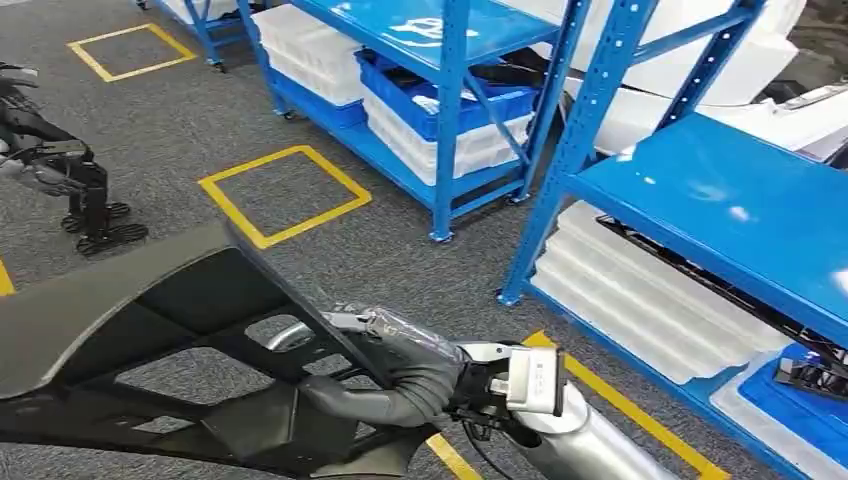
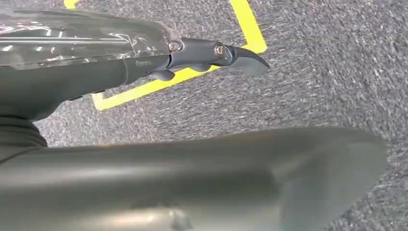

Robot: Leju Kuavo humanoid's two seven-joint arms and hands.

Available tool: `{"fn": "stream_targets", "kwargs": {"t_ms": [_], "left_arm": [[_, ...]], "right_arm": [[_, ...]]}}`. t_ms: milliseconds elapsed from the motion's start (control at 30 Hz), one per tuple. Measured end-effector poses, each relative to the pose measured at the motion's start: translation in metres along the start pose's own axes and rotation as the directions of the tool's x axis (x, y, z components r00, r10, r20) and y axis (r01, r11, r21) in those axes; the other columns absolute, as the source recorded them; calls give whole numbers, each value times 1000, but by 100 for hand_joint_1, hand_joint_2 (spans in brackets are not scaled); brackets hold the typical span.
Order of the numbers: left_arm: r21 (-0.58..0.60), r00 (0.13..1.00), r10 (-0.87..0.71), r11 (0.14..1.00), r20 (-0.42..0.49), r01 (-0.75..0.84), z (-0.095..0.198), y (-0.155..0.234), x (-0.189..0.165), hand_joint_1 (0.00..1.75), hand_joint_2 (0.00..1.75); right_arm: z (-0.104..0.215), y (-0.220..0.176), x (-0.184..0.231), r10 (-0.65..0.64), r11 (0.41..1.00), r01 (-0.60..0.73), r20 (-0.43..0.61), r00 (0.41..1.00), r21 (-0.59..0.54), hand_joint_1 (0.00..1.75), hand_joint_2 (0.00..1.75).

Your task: Take the parts from the cabinet and place them on the table.

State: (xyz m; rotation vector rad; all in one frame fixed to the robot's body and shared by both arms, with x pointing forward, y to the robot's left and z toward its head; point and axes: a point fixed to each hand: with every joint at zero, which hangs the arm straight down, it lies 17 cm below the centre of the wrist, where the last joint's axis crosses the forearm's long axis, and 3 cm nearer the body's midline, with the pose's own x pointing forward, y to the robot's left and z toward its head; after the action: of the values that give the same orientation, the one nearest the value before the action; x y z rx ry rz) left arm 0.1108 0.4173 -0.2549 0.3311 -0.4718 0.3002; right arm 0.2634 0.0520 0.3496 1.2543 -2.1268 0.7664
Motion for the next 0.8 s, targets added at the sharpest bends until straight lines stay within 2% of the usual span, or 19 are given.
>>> {"fn": "stream_targets", "kwargs": {"t_ms": [800], "left_arm": [[-20, 1000, -7, 1000, 18, 7, 2, -5, 1, 0, 175]], "right_arm": [[8, 4, -9, -31, 1000, 31, -22, 999, 6, 175, 175]]}}
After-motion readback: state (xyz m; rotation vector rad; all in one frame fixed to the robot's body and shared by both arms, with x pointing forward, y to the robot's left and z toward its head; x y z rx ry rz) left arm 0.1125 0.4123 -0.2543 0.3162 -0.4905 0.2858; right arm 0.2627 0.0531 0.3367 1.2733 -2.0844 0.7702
